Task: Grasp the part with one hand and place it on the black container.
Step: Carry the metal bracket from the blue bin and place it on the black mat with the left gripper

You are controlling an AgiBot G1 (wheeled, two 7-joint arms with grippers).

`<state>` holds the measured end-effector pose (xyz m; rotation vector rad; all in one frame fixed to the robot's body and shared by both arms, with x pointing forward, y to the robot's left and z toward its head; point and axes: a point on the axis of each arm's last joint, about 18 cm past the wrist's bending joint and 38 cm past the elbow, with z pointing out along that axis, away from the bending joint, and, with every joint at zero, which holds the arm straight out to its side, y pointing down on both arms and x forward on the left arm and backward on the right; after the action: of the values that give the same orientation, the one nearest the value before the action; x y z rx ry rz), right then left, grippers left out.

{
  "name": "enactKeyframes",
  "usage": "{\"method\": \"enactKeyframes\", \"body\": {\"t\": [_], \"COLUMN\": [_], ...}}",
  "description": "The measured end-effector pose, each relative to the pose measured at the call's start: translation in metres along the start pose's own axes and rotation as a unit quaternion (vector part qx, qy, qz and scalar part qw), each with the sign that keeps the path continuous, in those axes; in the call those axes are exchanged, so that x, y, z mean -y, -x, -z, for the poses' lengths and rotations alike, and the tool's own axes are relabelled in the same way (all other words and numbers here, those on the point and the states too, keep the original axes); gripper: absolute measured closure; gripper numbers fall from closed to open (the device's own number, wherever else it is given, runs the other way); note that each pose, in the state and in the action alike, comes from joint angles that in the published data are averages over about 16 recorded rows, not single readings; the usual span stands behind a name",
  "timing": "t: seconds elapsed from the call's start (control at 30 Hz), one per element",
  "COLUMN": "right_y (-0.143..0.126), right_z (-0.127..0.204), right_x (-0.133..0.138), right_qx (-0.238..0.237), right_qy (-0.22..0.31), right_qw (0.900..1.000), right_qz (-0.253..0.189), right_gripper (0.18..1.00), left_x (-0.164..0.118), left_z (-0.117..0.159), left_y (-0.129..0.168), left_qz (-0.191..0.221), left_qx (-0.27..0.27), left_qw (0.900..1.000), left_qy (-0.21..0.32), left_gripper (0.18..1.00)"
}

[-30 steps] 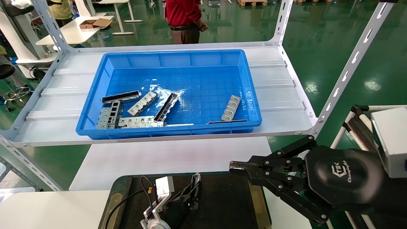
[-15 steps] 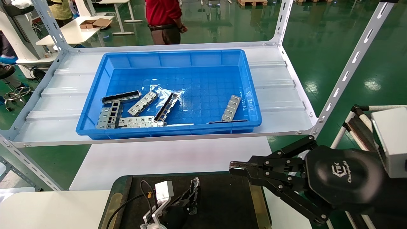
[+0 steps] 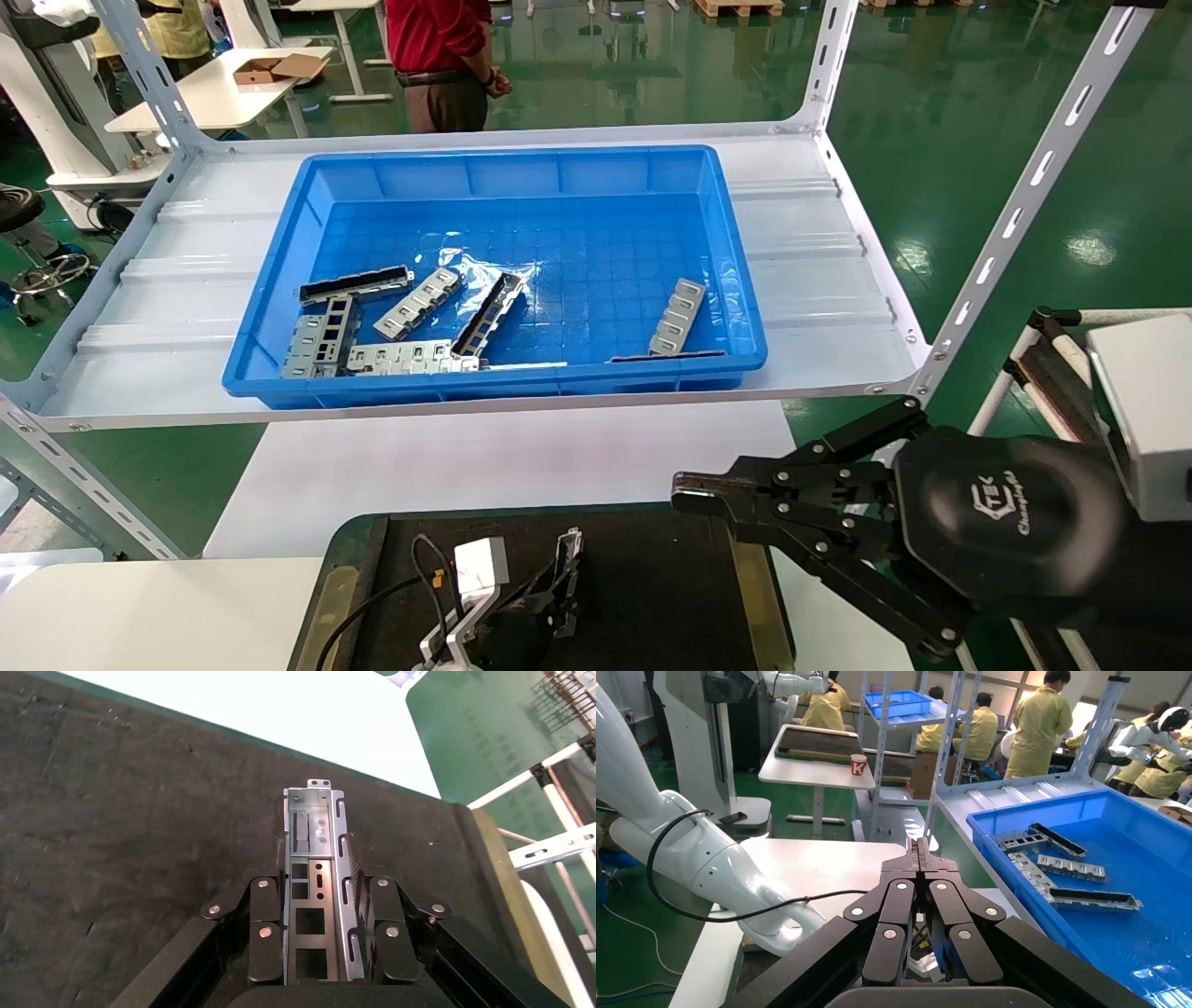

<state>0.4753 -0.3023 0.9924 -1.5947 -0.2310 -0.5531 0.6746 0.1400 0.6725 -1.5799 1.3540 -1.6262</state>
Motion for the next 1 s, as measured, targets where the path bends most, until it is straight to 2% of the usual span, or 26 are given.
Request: {"method": "enactKeyframes", "body": {"t": [0.63,1.0], "right_y": [0.000,0.000], "right_z": [0.000,0.000], "right_x": [0.000,0.000], "right_qx": [0.000,0.000], "right_qy": [0.000,0.000], "right_qw": [1.000,1.000], "right_qz": [0.000,0.000], "right_gripper": [0.959,0.836], "left_x": [-0.001,0.013], "left_z": [0.000,0.004], "left_y": [-0.002,-0.005], "left_qz": [-0.003,-0.013], "left_qx": [0.003,-0.017], "left_qw": [1.0000,0.9996], "left_qy": [-0.002,-0.017], "left_gripper": [0.810,0.710]}}
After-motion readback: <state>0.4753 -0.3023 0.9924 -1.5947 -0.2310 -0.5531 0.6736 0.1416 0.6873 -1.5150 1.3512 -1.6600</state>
